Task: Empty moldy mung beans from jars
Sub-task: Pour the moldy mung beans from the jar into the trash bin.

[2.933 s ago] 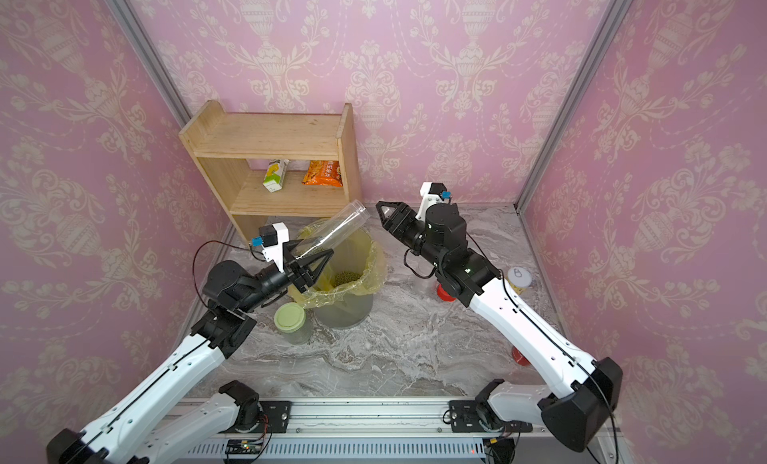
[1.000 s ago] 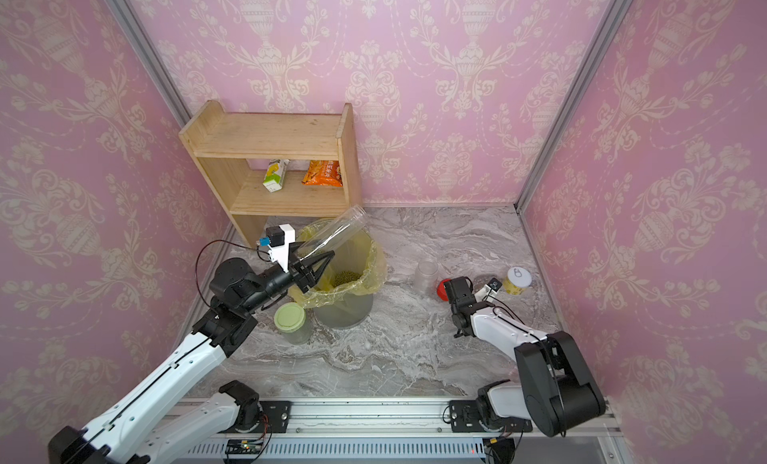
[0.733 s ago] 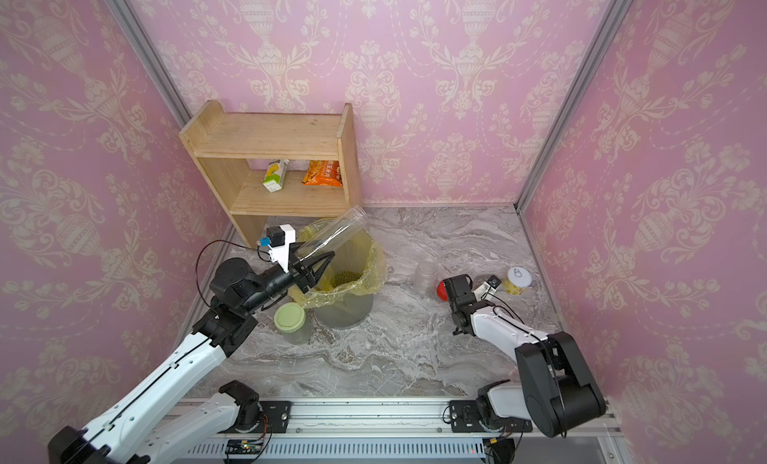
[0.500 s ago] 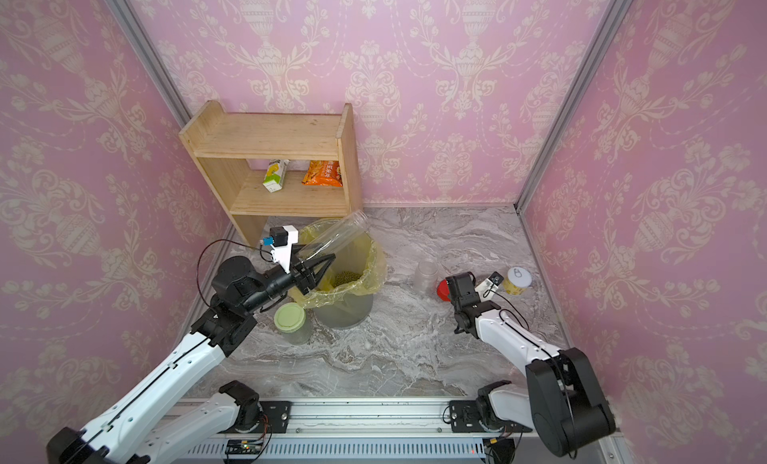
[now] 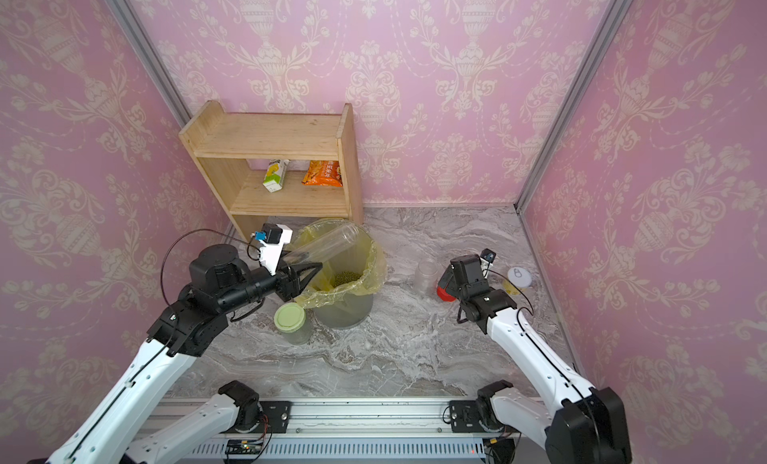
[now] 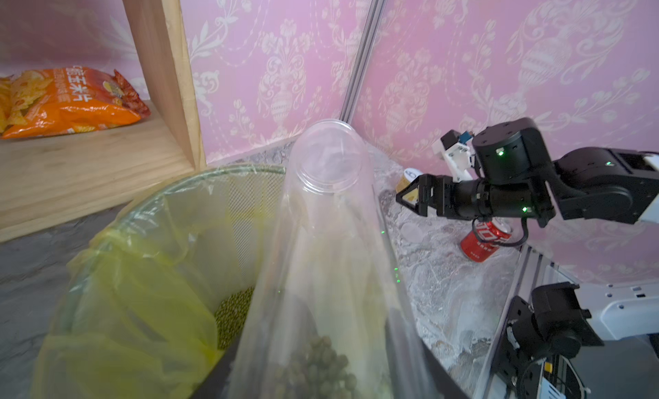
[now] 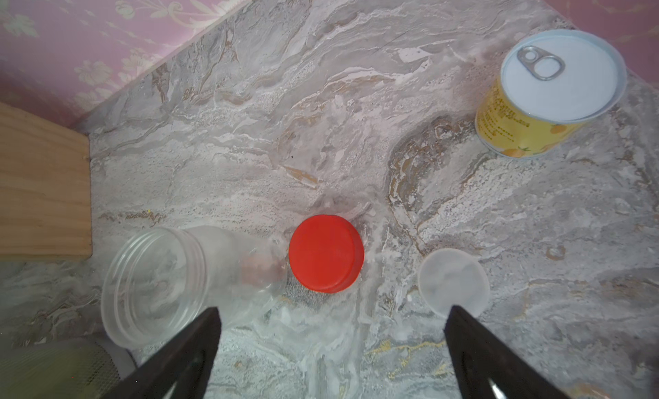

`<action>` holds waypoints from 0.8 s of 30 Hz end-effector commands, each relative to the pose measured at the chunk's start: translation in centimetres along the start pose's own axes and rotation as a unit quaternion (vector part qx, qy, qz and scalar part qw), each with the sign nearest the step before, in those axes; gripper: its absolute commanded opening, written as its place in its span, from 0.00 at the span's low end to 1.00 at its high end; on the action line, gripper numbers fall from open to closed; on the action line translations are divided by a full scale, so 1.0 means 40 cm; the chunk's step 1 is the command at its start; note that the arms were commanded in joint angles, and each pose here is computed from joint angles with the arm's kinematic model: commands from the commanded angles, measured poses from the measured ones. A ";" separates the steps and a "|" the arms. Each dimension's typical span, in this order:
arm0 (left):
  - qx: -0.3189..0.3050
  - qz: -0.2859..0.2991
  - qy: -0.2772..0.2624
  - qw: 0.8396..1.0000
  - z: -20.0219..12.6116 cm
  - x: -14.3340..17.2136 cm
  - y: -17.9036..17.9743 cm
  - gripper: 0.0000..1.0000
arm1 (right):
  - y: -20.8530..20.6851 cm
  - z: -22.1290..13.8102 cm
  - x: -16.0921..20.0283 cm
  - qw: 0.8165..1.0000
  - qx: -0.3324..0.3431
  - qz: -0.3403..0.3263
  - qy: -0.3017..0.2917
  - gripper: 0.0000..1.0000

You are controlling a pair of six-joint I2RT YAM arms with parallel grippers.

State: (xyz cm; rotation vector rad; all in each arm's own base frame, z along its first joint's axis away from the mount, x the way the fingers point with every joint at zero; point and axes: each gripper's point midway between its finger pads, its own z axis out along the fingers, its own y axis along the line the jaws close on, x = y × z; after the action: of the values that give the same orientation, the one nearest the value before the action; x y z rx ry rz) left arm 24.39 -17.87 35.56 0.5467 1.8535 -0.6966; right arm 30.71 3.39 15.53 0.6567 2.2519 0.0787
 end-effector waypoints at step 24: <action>-0.223 0.048 0.369 0.901 -0.024 0.023 0.156 0.27 | 0.050 -0.067 0.031 0.995 -0.079 -0.048 0.033 1.00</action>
State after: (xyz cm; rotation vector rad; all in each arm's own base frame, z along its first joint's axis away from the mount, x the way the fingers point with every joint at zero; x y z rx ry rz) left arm 28.19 -14.26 34.13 0.5952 2.5051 -0.1218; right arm 29.46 5.63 17.56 0.4995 2.2898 0.2152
